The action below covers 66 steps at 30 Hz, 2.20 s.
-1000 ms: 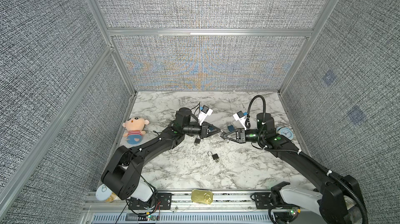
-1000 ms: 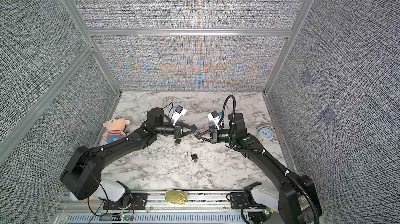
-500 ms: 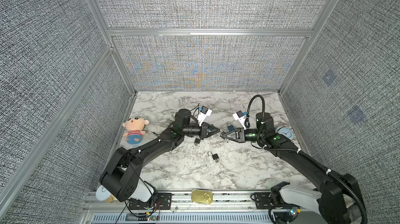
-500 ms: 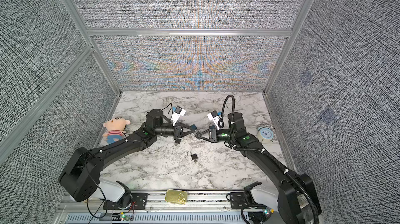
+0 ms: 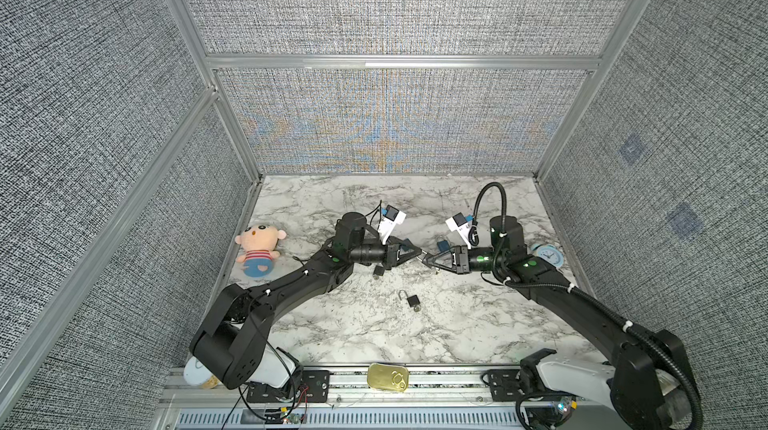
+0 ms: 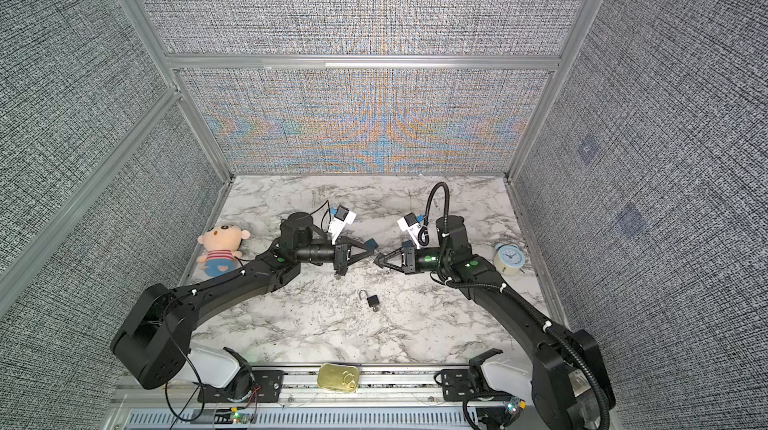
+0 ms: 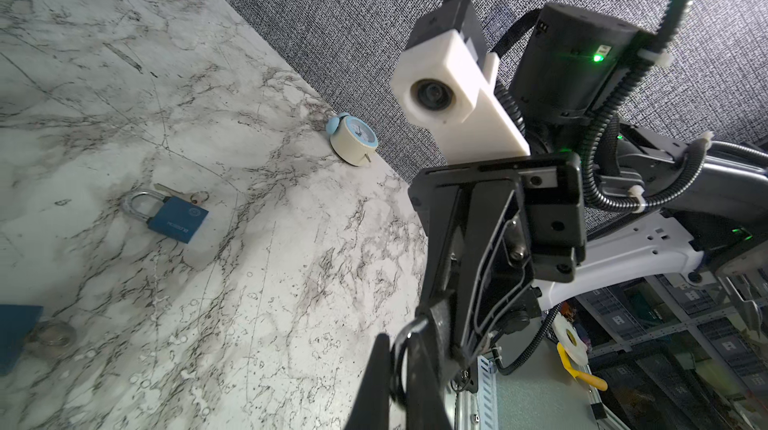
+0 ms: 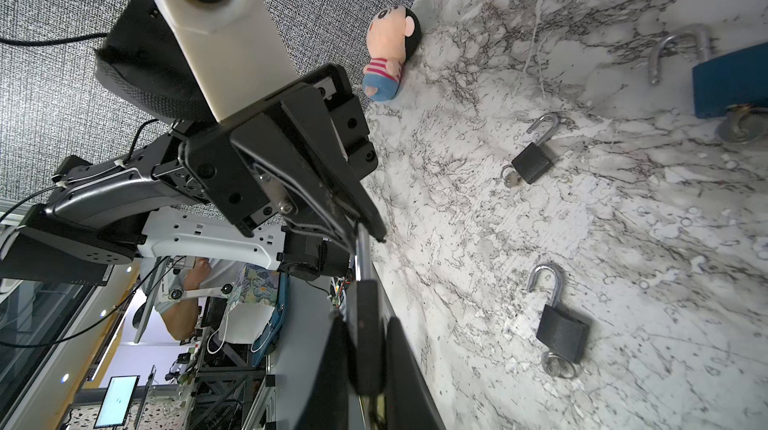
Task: Lock with the key
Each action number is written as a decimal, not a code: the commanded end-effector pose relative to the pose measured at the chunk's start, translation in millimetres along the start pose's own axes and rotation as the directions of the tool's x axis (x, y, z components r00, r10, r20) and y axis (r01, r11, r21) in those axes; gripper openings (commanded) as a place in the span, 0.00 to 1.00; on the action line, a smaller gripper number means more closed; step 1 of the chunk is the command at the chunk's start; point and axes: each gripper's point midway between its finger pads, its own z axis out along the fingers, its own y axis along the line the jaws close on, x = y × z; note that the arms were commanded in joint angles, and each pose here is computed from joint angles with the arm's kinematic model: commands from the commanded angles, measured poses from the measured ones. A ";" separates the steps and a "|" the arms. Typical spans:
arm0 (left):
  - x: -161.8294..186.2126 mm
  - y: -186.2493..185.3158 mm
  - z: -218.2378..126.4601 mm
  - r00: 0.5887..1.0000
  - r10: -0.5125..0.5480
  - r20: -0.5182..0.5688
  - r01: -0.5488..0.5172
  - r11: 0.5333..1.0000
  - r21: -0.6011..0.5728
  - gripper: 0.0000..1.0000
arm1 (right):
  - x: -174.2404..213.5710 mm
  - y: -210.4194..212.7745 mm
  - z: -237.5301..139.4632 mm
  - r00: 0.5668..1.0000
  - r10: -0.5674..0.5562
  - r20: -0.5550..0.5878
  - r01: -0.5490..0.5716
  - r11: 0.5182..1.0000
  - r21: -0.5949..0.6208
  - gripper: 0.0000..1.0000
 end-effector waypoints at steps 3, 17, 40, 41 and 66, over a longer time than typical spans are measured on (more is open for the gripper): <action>16.3 -7.9 3.4 0.998 -0.033 -0.059 0.035 0.999 0.040 0.00 | -24.1 22.4 -0.4 0.989 -0.127 0.071 0.131 0.990 -0.054 0.00; 20.5 -14.7 7.4 0.997 -0.049 -0.054 0.053 0.996 0.070 0.00 | -26.5 19.2 2.6 0.989 -0.131 0.070 0.135 0.989 -0.055 0.00; -9.3 -5.5 -1.6 0.996 -0.080 0.032 0.077 0.993 0.085 0.29 | -5.1 0.8 3.6 0.994 -0.099 0.037 0.100 0.995 -0.024 0.00; -12.0 -4.1 -4.1 0.995 -0.085 0.043 0.081 0.993 0.089 0.30 | -4.4 0.0 3.8 0.995 -0.096 0.036 0.097 0.995 -0.023 0.00; -10.2 -8.5 -9.4 0.995 -0.103 0.003 0.101 0.982 0.158 0.31 | -6.0 2.9 5.4 0.994 -0.104 0.034 0.105 0.994 -0.031 0.00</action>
